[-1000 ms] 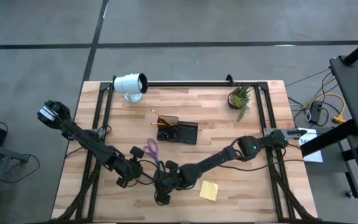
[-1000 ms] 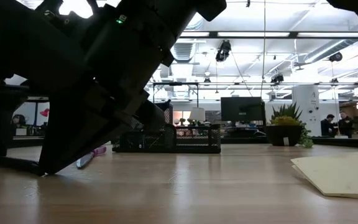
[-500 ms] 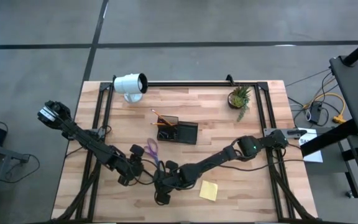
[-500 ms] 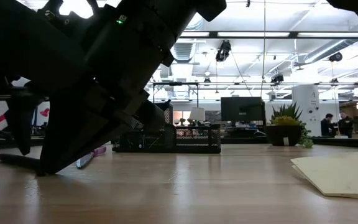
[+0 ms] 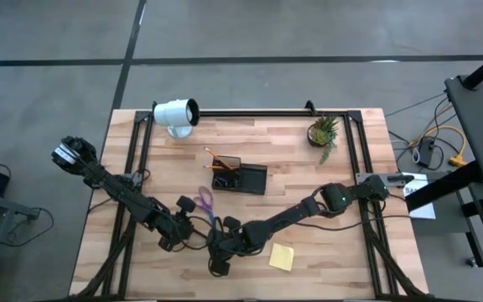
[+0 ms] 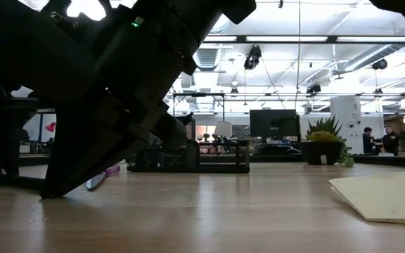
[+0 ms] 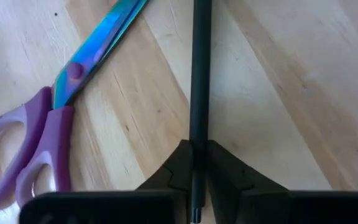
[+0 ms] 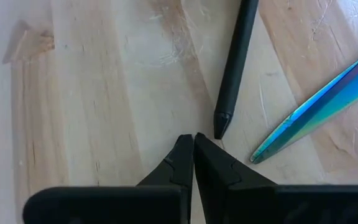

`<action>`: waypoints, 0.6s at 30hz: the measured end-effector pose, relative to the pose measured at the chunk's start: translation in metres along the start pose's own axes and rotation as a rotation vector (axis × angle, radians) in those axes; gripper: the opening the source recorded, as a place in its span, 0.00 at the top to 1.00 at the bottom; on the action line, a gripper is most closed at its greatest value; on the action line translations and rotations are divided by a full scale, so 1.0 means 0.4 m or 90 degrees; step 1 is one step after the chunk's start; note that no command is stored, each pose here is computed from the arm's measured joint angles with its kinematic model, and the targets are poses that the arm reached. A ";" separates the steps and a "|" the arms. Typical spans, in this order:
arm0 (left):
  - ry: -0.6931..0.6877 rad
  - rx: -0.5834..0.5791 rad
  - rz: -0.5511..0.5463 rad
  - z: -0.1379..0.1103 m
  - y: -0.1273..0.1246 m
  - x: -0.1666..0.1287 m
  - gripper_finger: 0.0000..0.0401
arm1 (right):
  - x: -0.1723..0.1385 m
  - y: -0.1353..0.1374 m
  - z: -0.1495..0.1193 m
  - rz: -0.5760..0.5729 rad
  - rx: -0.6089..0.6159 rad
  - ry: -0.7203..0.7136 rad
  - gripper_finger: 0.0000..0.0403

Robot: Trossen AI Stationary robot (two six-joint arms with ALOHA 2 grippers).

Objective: Pick and place office supplies into organizer
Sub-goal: Put the black pen into the black desk organizer

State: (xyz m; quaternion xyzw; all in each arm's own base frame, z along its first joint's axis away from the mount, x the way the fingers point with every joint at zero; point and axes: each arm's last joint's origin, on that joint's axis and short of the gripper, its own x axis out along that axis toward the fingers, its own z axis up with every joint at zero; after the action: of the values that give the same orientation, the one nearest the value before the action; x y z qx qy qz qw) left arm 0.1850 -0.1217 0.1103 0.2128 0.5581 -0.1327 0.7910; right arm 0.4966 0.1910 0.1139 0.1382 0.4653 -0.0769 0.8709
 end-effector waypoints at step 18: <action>0.062 0.115 0.156 0.044 0.079 -0.229 0.99 | -0.125 0.019 -0.032 -0.233 -0.039 0.008 0.98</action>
State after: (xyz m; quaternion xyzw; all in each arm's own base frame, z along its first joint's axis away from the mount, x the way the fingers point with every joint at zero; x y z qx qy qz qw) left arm 0.1824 -0.1050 0.2072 0.3556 0.5512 -0.0741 0.7512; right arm 0.4608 0.2024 0.1499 0.0255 0.4901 -0.2192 0.8433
